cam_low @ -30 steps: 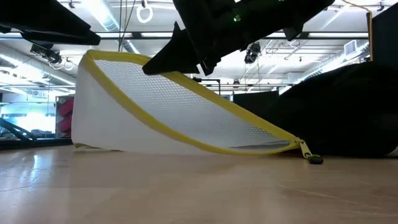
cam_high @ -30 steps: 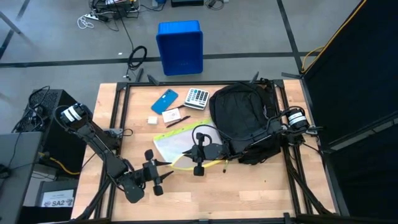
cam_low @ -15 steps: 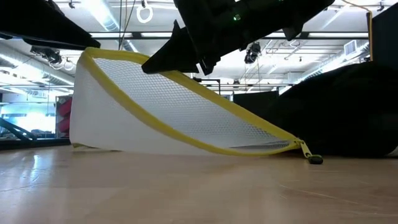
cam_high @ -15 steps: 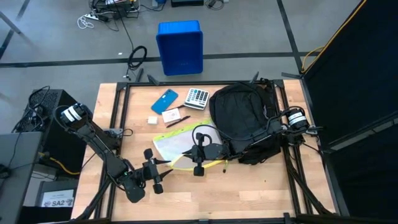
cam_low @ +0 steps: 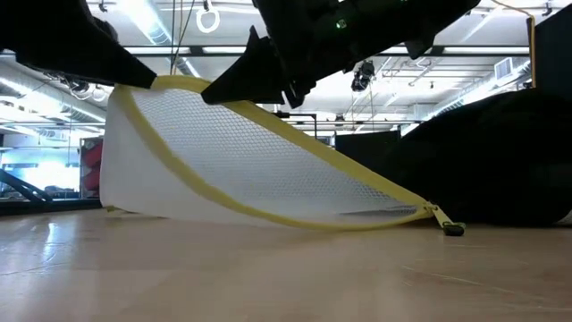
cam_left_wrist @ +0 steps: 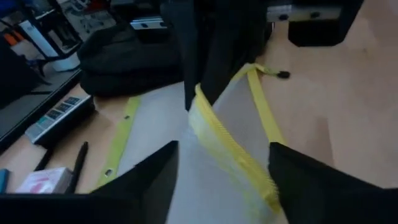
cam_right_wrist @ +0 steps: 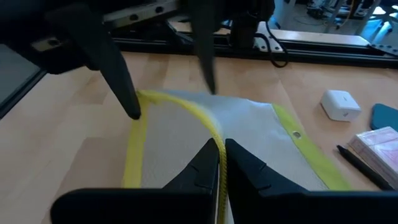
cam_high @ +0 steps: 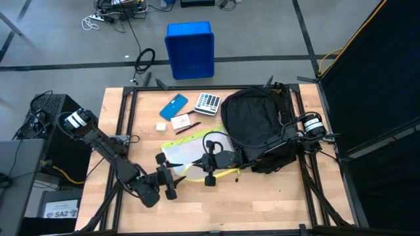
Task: Unpack backpack
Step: Put the gray calculator into the white zip bag
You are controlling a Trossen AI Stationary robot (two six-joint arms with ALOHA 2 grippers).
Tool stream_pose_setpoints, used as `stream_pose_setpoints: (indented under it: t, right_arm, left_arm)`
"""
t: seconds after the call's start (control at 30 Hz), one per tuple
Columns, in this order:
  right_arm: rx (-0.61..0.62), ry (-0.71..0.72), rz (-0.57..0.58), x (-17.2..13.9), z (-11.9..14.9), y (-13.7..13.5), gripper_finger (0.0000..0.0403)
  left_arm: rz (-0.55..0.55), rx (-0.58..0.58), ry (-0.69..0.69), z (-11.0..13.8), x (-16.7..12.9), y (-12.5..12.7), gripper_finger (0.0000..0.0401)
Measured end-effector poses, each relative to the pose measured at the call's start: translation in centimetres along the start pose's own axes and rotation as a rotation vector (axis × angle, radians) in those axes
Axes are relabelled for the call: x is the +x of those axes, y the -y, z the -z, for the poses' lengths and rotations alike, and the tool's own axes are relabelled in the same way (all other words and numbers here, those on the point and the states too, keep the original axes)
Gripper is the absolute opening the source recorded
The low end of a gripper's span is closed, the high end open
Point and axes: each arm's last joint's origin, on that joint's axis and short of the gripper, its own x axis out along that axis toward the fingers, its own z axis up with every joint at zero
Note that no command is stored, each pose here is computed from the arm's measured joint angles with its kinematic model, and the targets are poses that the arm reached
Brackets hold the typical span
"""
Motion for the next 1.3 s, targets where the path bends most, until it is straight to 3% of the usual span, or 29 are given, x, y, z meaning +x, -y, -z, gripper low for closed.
stream_pose_setpoints:
  t: [0.17,0.3,0.5,0.63,0.87,1.03,1.13,1.3]
  right_arm:
    - [0.000,0.000,-0.005,0.0,0.0,0.0,0.0000]
    - [0.002,-0.002,-0.019,0.1,0.0,0.2,0.0000]
    - [0.002,-0.001,-0.021,0.1,0.0,0.2,0.0000]
    - [0.002,-0.002,-0.023,0.1,0.0,0.2,0.0000]
    - [0.009,-0.001,-0.024,0.1,0.0,0.2,0.0000]
    - [0.009,0.001,-0.025,0.1,0.0,0.1,0.0000]
    - [0.012,0.009,-0.026,0.0,-0.1,0.1,0.0000]
    - [0.015,0.018,-0.029,0.1,-0.2,0.2,0.0000]
  left_arm:
    - [-0.004,0.014,0.013,-0.8,-0.1,-0.7,0.0320]
    - [0.010,0.002,0.019,-1.3,-0.5,-0.9,0.0350]
    - [0.081,0.116,0.000,-3.8,-2.6,0.3,0.0349]
    - [0.055,0.129,-0.059,-4.7,-3.8,0.0,0.0347]
    - [-0.026,-0.030,-0.200,-1.7,-4.5,-1.5,0.0346]
    - [0.034,-0.119,-0.224,0.4,-3.8,-1.1,0.0346]
    - [0.070,-0.118,-0.200,1.3,-3.2,-0.9,0.0343]
    - [0.053,-0.066,-0.094,0.6,-2.4,-0.7,0.0332]
